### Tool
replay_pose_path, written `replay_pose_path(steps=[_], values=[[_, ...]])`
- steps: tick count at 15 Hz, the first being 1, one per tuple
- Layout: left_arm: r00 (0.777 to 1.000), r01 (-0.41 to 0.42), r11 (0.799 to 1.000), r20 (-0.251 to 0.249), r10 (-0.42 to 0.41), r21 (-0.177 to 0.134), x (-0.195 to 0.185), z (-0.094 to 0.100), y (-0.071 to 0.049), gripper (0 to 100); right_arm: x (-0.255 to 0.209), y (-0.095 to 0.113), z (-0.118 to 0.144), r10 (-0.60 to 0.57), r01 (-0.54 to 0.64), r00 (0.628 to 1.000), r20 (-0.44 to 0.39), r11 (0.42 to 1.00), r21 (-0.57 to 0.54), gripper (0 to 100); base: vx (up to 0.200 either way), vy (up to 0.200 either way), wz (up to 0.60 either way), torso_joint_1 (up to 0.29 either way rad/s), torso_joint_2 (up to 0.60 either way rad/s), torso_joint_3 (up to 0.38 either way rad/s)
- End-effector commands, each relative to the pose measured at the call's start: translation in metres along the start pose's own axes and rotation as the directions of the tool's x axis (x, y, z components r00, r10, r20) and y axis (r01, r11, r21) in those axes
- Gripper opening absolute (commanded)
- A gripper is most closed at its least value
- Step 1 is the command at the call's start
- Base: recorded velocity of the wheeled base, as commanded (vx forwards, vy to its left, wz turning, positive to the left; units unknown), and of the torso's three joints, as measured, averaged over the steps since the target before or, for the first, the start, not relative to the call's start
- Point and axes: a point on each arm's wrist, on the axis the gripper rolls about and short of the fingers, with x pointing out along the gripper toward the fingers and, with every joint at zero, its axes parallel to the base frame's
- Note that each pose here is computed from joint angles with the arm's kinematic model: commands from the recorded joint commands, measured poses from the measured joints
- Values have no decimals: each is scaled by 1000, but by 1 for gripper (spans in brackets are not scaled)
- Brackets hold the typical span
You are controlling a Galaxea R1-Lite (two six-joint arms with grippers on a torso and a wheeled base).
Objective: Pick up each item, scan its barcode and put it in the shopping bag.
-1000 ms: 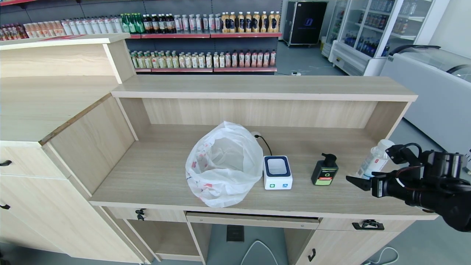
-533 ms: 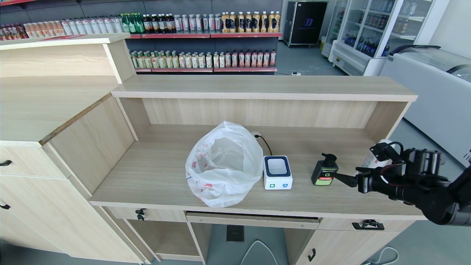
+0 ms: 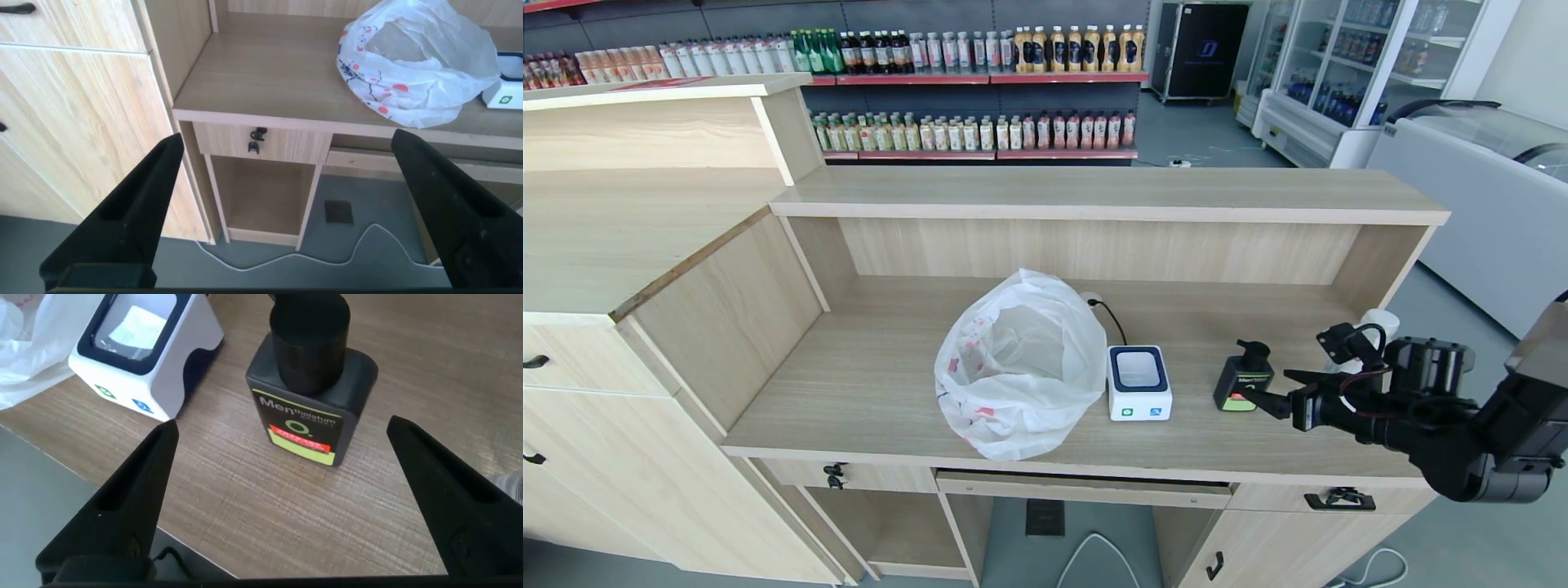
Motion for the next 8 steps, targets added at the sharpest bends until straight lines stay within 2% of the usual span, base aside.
replay_pose_path(steps=[1, 8], values=[[1000, -1, 1000, 0, 1, 0, 0, 0, 0, 100, 10, -5, -3, 7, -7, 1000, 5, 1000, -2, 100, 0, 0, 0, 0, 0, 0], [1000, -1, 1000, 0, 1, 0, 0, 0, 0, 100, 37, -15, -5, 67, -65, 997, 45, 997, -27, 100, 0, 0, 0, 0, 0, 0]])
